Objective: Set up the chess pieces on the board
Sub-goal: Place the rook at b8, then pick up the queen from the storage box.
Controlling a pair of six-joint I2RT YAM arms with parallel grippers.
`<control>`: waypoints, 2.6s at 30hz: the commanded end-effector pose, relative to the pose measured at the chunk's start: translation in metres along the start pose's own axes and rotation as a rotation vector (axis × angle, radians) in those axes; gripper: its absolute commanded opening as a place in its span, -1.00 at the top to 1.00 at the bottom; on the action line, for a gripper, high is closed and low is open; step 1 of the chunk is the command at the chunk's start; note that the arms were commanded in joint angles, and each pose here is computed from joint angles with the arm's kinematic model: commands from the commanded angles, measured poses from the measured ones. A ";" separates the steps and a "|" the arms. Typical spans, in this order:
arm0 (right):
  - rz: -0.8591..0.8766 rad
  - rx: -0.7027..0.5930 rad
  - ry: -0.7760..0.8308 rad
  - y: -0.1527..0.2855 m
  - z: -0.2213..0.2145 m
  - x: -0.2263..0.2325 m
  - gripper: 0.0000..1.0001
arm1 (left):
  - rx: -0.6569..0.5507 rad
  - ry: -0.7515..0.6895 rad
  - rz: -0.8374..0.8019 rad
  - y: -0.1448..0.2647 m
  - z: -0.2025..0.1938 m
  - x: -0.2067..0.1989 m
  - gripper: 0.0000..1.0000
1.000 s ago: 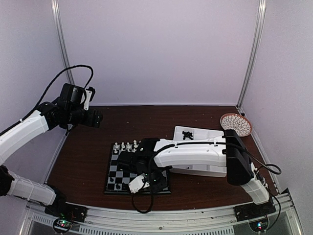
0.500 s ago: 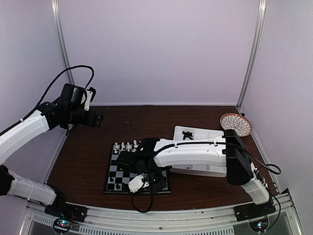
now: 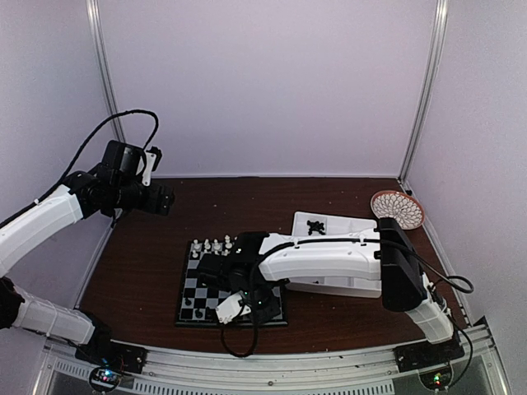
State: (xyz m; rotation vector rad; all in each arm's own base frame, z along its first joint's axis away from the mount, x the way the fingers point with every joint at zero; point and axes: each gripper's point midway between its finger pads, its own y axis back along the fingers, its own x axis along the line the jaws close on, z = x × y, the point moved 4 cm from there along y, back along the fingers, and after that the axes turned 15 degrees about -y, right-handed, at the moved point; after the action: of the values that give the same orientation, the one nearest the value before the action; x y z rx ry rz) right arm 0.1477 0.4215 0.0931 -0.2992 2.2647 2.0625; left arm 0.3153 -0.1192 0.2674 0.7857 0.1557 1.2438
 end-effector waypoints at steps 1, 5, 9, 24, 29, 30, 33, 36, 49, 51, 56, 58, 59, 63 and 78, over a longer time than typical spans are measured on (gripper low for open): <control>-0.021 0.004 -0.007 0.001 0.000 -0.005 0.54 | -0.031 0.019 -0.010 -0.002 0.008 -0.001 -0.94; -0.027 -0.003 -0.010 0.004 0.000 -0.006 0.52 | -0.030 0.019 -0.011 -0.002 0.008 -0.001 -0.94; -0.059 -0.024 -0.019 0.021 -0.005 -0.012 0.47 | -0.028 0.017 -0.011 -0.003 0.008 -0.001 -0.94; -0.091 -0.302 -0.333 0.095 -0.079 -0.091 0.28 | -0.003 0.010 -0.053 -0.014 0.005 -0.009 -0.91; -0.076 -0.351 -0.654 0.071 -0.137 -0.170 0.40 | 0.008 0.010 -0.085 -0.019 0.004 -0.015 -0.84; -0.073 -0.352 -0.696 0.064 -0.146 -0.180 0.44 | 0.010 0.010 -0.093 -0.021 0.004 -0.017 -0.82; -0.070 -0.344 -0.784 0.043 -0.167 -0.204 0.51 | 0.015 0.007 -0.119 -0.023 0.004 -0.021 -0.76; -0.070 -0.314 -0.821 0.020 -0.178 -0.219 0.54 | 0.015 0.007 -0.134 -0.024 0.004 -0.023 -0.73; -0.031 -0.238 -0.930 -0.047 -0.185 -0.261 0.54 | 0.000 0.004 -0.133 -0.020 0.007 -0.021 -0.74; -0.041 -0.235 -0.946 -0.050 -0.187 -0.265 0.53 | -0.001 0.004 -0.135 -0.019 0.007 -0.022 -0.74; -0.053 -0.208 -0.970 -0.061 -0.193 -0.272 0.53 | -0.005 0.004 -0.147 -0.019 0.008 -0.023 -0.74; -0.046 -0.198 -0.976 -0.065 -0.194 -0.273 0.52 | -0.005 0.005 -0.149 -0.019 0.008 -0.023 -0.74; -0.044 -0.196 -0.977 -0.067 -0.194 -0.273 0.52 | -0.006 0.004 -0.149 -0.019 0.008 -0.023 -0.74; -0.025 -0.183 -0.988 -0.074 -0.194 -0.271 0.53 | -0.008 0.003 -0.152 -0.018 0.009 -0.024 -0.74; -0.003 -0.104 -1.073 -0.095 -0.204 -0.266 0.59 | -0.004 0.001 -0.154 -0.020 0.008 -0.024 -0.74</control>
State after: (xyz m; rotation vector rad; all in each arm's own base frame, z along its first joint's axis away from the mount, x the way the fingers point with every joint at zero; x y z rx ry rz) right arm 0.4415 0.2473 0.0786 0.5942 1.4581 1.7423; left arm 0.3210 -0.1426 0.2348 0.8201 0.2468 1.0919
